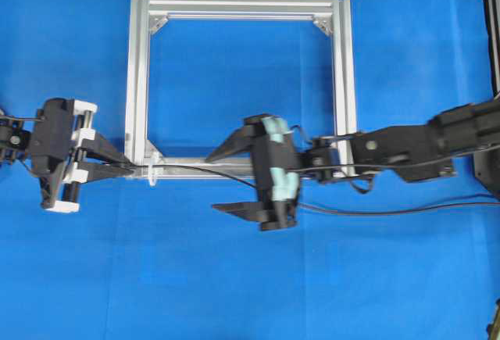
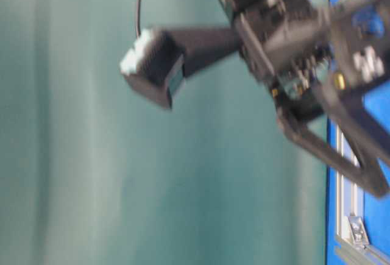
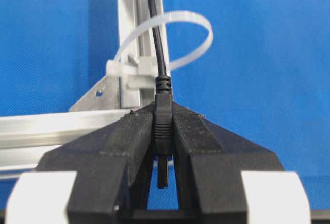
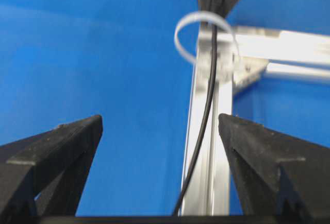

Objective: Insert the wire through the string loop located on the left side.
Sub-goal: 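Pull the cable leftward through the loop with the left gripper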

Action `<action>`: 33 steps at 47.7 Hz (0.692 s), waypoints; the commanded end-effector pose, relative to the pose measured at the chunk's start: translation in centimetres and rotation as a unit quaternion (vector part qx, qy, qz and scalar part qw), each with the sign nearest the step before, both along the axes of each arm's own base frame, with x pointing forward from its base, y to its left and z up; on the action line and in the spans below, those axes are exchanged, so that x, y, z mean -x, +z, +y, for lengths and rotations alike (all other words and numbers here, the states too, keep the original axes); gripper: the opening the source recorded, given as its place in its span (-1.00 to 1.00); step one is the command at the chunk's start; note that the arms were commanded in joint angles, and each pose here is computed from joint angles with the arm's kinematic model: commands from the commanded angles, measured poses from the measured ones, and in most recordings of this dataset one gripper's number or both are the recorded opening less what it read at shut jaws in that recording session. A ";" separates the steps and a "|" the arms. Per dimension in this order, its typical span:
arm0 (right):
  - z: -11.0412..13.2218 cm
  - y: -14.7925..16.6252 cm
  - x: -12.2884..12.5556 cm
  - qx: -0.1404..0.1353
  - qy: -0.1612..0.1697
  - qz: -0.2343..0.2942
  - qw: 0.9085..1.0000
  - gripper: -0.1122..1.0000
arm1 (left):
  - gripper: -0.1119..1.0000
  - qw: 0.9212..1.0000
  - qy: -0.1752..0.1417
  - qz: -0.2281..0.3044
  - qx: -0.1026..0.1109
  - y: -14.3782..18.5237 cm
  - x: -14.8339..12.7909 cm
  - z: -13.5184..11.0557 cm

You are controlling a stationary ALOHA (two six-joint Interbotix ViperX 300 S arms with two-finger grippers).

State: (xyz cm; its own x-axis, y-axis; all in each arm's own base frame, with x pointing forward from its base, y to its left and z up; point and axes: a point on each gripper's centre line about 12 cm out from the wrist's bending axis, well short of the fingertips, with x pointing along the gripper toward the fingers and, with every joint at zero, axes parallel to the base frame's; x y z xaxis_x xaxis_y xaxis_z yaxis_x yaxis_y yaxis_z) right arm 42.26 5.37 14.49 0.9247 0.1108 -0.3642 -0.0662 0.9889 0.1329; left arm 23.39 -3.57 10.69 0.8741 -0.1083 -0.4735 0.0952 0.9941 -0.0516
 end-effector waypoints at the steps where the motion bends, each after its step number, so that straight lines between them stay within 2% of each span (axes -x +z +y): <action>1: -0.2 1.8 1.6 -0.005 -0.001 -0.029 1.000 0.85 | -0.70 1.000 0.003 -0.019 0.004 0.9 0.2 0.1; 6: -0.3 1.6 3.2 -0.006 -0.001 -0.030 1.000 0.85 | -0.70 1.000 0.002 -0.019 0.005 1.1 1.0 0.2; 13: -0.6 1.5 4.5 -0.009 -0.005 -0.034 0.999 0.85 | -0.70 1.000 0.003 0.013 0.007 0.7 2.0 0.3; 18: -0.6 1.4 4.7 -0.008 -0.004 -0.032 0.999 0.85 | -0.70 0.999 0.007 0.031 0.017 0.9 2.5 0.4; 33: -0.6 1.5 4.6 -0.005 -0.003 -0.037 0.999 0.85 | -0.70 0.999 0.010 0.035 0.035 2.6 3.8 0.4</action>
State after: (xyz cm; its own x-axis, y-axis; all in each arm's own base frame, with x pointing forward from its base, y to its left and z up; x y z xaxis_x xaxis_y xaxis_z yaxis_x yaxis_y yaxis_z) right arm 37.47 4.67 14.60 0.9350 0.1055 -0.3385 -0.0624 0.9888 0.1359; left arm 19.78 -3.19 12.80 0.8386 -0.1240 -0.5304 0.0713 0.9904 -0.1188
